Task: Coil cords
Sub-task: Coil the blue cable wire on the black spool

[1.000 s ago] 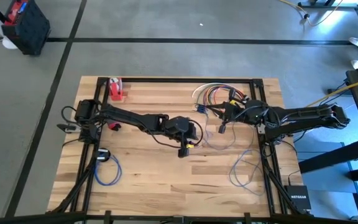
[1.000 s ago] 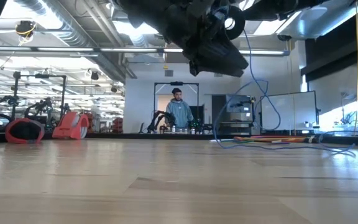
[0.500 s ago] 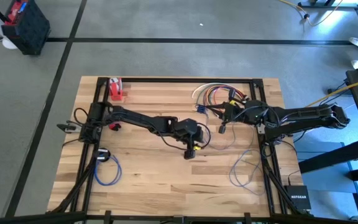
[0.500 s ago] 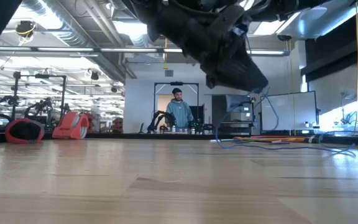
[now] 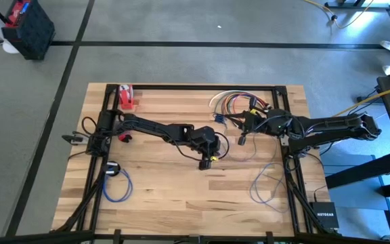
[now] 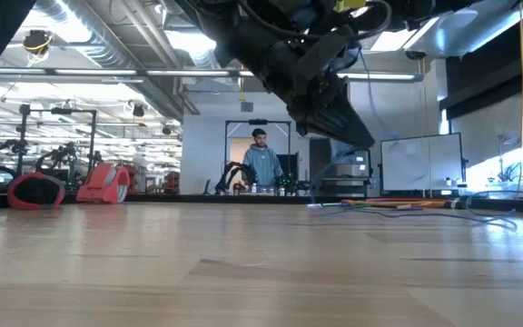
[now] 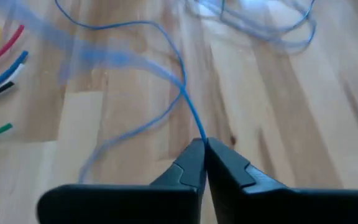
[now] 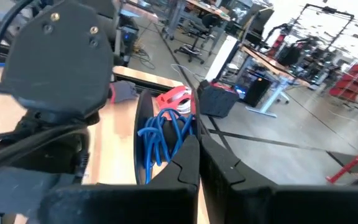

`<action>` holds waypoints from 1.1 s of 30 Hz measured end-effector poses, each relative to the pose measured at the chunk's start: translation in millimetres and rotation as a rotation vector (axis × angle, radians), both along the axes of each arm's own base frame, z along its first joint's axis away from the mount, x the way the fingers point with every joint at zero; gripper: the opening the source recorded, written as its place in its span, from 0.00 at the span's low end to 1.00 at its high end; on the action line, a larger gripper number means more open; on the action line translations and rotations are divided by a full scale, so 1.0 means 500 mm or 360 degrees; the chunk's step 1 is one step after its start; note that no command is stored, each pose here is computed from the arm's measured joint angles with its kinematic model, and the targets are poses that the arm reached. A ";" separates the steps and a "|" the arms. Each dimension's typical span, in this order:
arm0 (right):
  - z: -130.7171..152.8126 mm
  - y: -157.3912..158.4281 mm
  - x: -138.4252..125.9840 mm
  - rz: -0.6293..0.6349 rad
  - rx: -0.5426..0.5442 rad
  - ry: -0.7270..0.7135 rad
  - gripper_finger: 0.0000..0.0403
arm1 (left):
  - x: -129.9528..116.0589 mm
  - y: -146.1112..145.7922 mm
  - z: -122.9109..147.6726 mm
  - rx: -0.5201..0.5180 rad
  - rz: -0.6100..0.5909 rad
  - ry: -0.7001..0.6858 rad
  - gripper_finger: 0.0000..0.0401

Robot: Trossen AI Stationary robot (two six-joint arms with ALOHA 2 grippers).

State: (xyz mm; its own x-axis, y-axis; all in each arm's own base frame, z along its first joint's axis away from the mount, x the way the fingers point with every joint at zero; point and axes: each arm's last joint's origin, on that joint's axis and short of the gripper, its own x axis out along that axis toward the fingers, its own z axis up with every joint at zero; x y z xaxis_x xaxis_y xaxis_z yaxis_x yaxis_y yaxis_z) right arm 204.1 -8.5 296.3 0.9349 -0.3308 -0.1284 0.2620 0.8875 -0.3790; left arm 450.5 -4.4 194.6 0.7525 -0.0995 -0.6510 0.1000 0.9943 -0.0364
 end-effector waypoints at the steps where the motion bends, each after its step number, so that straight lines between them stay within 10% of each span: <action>1: 0.002 0.000 0.000 -0.0012 -0.0004 -0.0015 0.02 | -0.002 0.000 -0.002 0.0012 -0.0011 0.0023 0.01; 22: 0.282 -0.008 -0.056 -0.0273 -0.0459 -0.0417 0.02 | -0.073 -0.001 -0.122 -0.0017 0.0154 0.0495 0.02; 33: 0.276 -0.008 -0.062 -0.0239 -0.0370 -0.0277 0.02 | -0.070 0.013 -0.109 -0.0063 0.0230 0.0536 0.15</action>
State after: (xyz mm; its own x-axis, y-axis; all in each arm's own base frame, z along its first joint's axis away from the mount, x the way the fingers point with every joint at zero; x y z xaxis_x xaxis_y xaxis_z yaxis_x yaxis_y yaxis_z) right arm 173.2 -12.7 434.3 0.8746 -0.4686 0.1245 0.4624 0.7288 -0.5051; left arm 415.7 1.9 140.3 0.5048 -0.0376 -0.8624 -0.0657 0.9945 -0.0818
